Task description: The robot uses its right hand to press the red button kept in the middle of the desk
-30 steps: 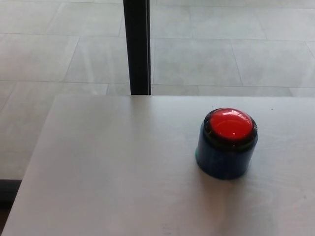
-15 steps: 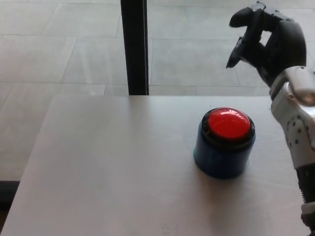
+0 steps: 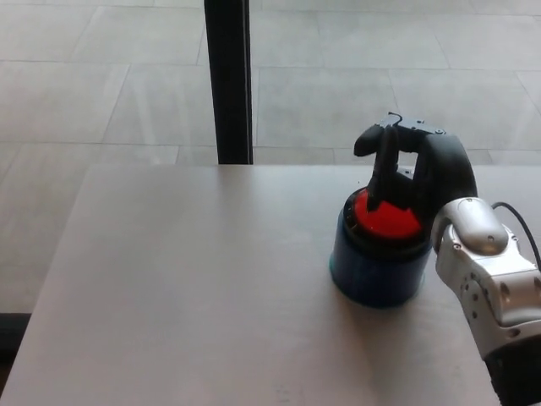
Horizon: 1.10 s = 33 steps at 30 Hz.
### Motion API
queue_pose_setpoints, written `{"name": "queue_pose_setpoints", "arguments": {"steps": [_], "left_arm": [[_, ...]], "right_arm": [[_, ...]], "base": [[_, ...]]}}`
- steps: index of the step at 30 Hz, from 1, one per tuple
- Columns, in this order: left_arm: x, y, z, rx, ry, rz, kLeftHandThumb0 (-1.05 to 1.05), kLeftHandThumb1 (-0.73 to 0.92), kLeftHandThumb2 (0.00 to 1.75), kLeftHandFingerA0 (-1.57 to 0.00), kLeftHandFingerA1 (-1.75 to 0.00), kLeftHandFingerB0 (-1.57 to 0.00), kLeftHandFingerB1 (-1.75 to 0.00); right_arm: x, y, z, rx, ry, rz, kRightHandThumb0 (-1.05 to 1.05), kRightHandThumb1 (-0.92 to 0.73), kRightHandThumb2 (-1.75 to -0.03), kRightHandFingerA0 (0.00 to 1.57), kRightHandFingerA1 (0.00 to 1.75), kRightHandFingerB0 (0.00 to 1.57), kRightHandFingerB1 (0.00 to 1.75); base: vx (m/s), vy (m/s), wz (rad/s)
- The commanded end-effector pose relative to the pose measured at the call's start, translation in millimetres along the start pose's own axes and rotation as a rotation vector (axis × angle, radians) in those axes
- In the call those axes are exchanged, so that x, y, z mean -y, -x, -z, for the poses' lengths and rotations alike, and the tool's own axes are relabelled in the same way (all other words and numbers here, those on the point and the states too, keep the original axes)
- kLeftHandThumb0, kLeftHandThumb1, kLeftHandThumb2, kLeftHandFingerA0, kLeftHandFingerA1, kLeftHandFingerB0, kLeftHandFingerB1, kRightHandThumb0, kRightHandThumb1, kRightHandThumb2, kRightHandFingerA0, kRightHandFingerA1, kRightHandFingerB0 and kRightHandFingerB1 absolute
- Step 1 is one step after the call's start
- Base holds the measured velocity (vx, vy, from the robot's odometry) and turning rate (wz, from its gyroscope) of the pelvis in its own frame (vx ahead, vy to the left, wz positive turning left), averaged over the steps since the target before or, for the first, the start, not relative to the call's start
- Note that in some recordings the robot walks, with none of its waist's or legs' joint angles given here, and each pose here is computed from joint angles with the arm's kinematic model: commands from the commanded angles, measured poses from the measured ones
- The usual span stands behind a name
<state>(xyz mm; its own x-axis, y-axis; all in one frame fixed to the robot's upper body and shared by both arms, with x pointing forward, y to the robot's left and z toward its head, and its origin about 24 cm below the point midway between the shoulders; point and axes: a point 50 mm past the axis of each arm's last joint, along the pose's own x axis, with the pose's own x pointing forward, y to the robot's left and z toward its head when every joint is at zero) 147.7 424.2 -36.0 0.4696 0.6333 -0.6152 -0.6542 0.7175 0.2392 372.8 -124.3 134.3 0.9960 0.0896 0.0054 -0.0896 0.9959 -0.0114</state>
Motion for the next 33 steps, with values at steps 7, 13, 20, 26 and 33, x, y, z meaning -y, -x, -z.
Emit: {"name": "queue_pose_setpoints", "arguments": {"steps": [7,13,20,26,33], "left_arm": [[-8.2,0.6,-6.7,0.032,-0.012,-0.025,-0.80,0.92,1.27,-0.55,-1.07,-0.34,-0.86],[-7.5,0.3,-8.1,0.029,-0.014,-0.027,-0.79,0.92,1.27,-0.56,-1.06,-0.33,-0.84],[-7.9,0.3,-9.3,0.035,-0.003,-0.024,-0.79,0.92,1.28,-0.51,-1.03,-0.29,-0.82],[-8.2,0.2,-10.5,0.038,0.005,-0.026,-0.80,0.92,1.26,-0.54,-1.07,-0.32,-0.85],[-6.2,-0.1,-11.4,0.036,-0.005,-0.028,-0.79,0.92,1.27,-0.54,-1.07,-0.32,-0.84]], "right_arm": [[10.5,-0.2,25.6,-0.065,0.051,0.047,-0.18,-0.45,-1.29,0.93,1.75,0.77,1.52],[11.5,-1.7,31.4,-0.079,0.035,0.064,-0.16,-0.46,-1.29,0.94,1.75,0.78,1.50],[13.8,2.6,49.9,-0.143,-0.026,0.098,-0.16,-0.51,-1.24,0.97,1.75,0.82,1.48],[14.3,7.2,65.9,-0.206,-0.119,0.139,-0.18,-0.51,-1.29,0.97,1.75,0.78,1.55],[13.1,10.9,73.0,-0.231,-0.084,0.121,-0.22,-0.48,-1.30,0.98,1.75,0.77,1.57]], "base": [[0.00,0.000,0.00],[0.00,0.000,0.00],[0.00,0.000,0.00],[0.00,0.000,0.00],[0.00,0.000,0.00]]}}
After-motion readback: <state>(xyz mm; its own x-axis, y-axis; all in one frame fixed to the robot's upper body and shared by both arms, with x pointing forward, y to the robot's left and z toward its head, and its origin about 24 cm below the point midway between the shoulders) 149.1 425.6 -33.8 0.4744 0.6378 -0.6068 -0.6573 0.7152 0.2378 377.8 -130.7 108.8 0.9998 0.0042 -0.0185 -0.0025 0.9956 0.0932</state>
